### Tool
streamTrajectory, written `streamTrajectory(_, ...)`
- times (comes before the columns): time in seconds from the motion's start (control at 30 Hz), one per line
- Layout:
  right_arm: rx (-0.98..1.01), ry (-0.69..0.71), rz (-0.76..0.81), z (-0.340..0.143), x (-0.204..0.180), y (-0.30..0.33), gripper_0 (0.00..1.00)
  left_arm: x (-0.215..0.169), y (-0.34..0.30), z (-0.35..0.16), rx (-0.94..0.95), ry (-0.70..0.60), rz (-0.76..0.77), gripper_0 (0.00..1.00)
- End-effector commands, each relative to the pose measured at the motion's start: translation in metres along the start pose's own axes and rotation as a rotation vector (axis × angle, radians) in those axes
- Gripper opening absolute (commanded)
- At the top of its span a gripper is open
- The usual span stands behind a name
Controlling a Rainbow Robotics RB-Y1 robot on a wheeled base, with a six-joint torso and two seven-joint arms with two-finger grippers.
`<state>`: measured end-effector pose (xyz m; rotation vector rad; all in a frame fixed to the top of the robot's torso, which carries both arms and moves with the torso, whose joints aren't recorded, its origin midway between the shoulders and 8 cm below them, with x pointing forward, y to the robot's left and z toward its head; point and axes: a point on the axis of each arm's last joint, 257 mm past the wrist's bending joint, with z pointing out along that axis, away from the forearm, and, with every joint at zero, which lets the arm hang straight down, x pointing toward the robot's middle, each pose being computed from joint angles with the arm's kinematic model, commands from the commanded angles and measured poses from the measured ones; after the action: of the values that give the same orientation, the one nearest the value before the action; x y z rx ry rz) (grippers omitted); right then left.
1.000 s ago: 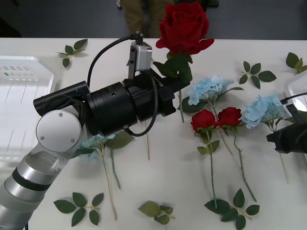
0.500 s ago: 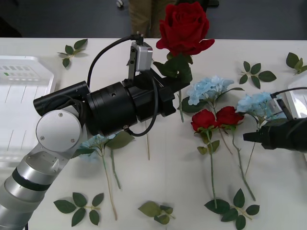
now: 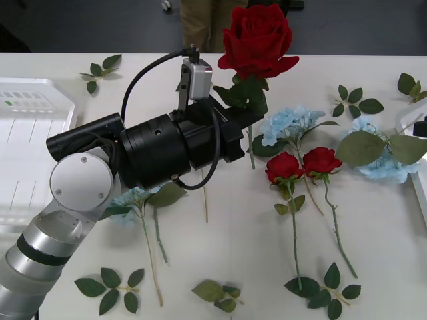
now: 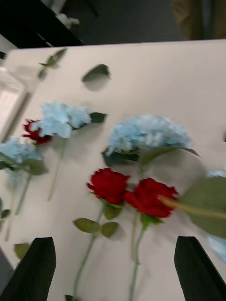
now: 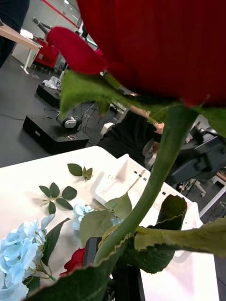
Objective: Place the red flowers into the right box and the blue flowers into the left box. If a person shows an open palm, hand one flower to the person first, then continue sorting.
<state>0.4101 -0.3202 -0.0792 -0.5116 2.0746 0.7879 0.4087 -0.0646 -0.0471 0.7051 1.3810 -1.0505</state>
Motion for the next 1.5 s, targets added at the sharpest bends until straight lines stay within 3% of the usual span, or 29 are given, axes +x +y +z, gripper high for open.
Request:
streamTrajectory(0.03, -0.208, -0.006, -0.059, 0.04, -0.002, 0.065, 0.73, -0.012, -0.01, 0.003, 0.03, -0.011, 0.088, 0.0)
streamTrajectory(0.33, -0.27, 0.005, -0.375, 0.101, 0.024, 0.084, 0.73, -0.012, -0.009, 0.001, 0.031, -0.007, 0.089, 0.0)
streamTrajectory(0.63, -0.387, -0.089, -0.494, 0.155, 0.038, 0.12, 0.73, -0.011, -0.008, 0.001, 0.03, -0.005, 0.087, 0.0)
streamTrajectory(0.93, -0.481, -0.161, -0.349, 0.217, 0.037, 0.159, 0.73, -0.01, -0.007, 0.0, 0.028, -0.001, 0.091, 0.0)
streamTrajectory(1.2, -0.562, -0.204, -0.237, 0.238, 0.029, 0.188, 0.73, -0.01, -0.007, 0.0, 0.028, 0.0, 0.092, 0.0)
streamTrajectory(1.27, -0.571, -0.212, -0.228, 0.239, 0.027, 0.191, 0.61, -0.01, -0.007, -0.001, 0.027, 0.001, 0.093, 0.0)
streamTrajectory(1.33, -0.584, -0.222, -0.217, 0.239, 0.025, 0.196, 0.27, -0.01, -0.007, -0.001, 0.027, 0.001, 0.093, 0.0)
streamTrajectory(1.4, -0.589, -0.227, -0.212, 0.24, 0.024, 0.198, 0.0, -0.009, -0.007, -0.001, 0.027, 0.002, 0.093, 0.0)
streamTrajectory(1.5, -0.588, -0.229, -0.21, 0.24, 0.023, 0.198, 0.0, -0.009, -0.006, -0.001, 0.027, 0.003, 0.091, 0.0)
